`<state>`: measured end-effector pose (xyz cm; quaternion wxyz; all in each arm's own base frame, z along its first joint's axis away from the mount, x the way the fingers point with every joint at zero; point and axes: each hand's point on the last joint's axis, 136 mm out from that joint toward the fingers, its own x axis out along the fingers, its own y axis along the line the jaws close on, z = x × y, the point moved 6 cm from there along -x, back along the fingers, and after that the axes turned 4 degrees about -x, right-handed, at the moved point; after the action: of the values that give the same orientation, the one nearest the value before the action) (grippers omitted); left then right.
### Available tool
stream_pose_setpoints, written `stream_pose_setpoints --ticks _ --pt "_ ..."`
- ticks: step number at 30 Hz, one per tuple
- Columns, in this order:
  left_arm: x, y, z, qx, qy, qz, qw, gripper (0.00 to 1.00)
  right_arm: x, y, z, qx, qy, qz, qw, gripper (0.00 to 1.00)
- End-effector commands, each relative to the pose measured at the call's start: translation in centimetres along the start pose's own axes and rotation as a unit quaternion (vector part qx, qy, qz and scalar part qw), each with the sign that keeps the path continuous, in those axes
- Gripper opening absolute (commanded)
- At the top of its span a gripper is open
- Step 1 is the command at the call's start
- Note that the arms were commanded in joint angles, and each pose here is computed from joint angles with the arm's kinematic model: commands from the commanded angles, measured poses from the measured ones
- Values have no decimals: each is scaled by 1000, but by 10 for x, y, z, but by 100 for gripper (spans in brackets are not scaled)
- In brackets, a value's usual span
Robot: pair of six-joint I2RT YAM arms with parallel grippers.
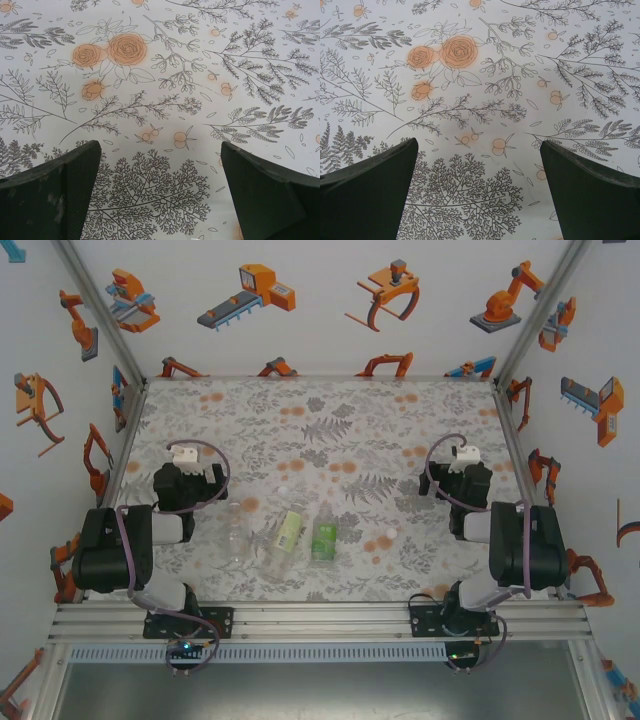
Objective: Screw on the bottle caps
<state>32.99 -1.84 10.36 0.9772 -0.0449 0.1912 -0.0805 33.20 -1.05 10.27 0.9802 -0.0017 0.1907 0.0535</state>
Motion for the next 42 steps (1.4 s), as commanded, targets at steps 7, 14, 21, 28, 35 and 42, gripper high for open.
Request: stream_pose_setpoints --ticks 7,14,21,28,35,42 --pt "2 1 10 2 -12 3 1000 97 1 2 10 -11 -21 7 1000 99" --pt "2 2 10 -1 -11 1 1000 97 1 3 10 -12 -21 7 1000 99" --pt "3 3 11 -4 -10 2 1000 97 1 3 10 -12 -21 7 1000 99" --pt "3 3 10 -5 -9 1 1000 97 1 3 10 -12 -21 7 1000 99" --pt "3 4 11 -7 -8 1 1000 97 1 3 10 -12 -21 8 1000 99" --pt "6 16 13 -26 -3 62 998 97 1 2 10 -12 -21 7 1000 99"
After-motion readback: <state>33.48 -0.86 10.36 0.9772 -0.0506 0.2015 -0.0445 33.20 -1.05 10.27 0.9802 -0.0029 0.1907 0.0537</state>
